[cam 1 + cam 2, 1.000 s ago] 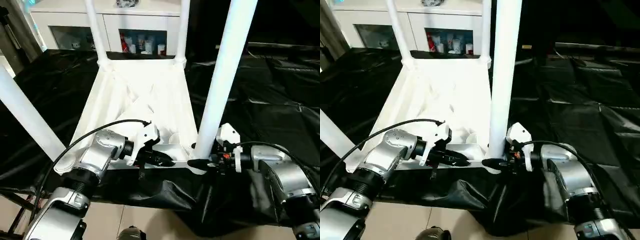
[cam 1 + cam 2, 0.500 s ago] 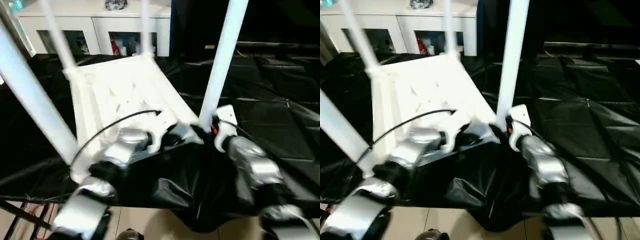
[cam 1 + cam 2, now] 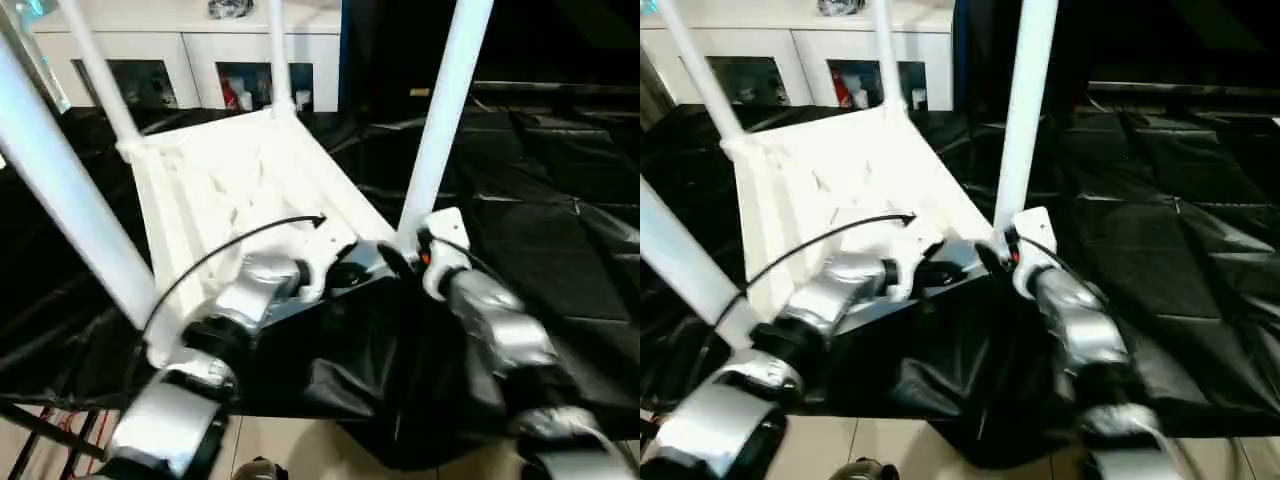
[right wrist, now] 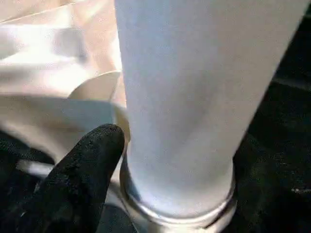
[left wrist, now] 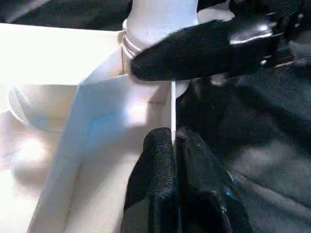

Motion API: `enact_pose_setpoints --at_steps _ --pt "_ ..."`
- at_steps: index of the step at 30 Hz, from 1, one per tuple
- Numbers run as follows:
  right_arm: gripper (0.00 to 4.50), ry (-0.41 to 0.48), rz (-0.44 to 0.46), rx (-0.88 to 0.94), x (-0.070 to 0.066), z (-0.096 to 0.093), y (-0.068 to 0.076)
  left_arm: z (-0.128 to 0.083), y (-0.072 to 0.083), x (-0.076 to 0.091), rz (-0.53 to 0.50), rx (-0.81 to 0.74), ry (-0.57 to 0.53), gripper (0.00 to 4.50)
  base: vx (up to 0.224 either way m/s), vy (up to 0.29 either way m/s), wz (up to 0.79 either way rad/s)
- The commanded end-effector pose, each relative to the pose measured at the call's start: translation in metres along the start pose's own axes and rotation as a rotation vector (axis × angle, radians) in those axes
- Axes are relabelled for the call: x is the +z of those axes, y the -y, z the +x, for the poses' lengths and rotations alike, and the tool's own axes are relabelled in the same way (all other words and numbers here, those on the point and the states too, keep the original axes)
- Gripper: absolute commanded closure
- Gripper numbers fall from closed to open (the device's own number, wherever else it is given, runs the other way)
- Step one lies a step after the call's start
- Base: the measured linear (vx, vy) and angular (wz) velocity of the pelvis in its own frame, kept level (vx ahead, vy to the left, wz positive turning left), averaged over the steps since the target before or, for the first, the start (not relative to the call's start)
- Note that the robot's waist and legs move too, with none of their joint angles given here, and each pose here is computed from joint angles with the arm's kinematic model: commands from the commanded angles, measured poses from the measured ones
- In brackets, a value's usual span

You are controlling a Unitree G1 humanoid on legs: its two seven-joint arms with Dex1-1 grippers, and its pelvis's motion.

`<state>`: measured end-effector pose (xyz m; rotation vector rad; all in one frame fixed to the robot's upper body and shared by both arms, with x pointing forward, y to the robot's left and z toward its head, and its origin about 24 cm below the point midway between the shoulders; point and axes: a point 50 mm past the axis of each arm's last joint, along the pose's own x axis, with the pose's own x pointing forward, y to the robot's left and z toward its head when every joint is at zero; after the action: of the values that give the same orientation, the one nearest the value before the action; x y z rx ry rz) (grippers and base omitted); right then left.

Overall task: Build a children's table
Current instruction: Rotate leg to tighten

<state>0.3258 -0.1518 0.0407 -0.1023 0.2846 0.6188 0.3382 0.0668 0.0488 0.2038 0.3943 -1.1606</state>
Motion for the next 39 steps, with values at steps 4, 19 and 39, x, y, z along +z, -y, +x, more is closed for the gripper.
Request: enact_pose_setpoints --at_steps 4,19,39 --pt "0.96 -0.069 -0.162 0.434 -0.008 -0.016 -0.028 -0.011 0.016 0.025 0.112 -0.27 0.137 4.5 0.0 0.0 0.0" --pt "1.31 -0.09 -0.191 0.575 0.004 -0.029 -0.013 -0.037 0.018 0.009 0.103 -0.371 0.077 4.5 0.0 0.0 0.0" --pt "1.85 -0.157 0.097 -0.052 -0.029 0.011 -0.012 0.004 0.004 0.027 0.06 -0.003 0.111 4.5 0.0 0.0 0.0"
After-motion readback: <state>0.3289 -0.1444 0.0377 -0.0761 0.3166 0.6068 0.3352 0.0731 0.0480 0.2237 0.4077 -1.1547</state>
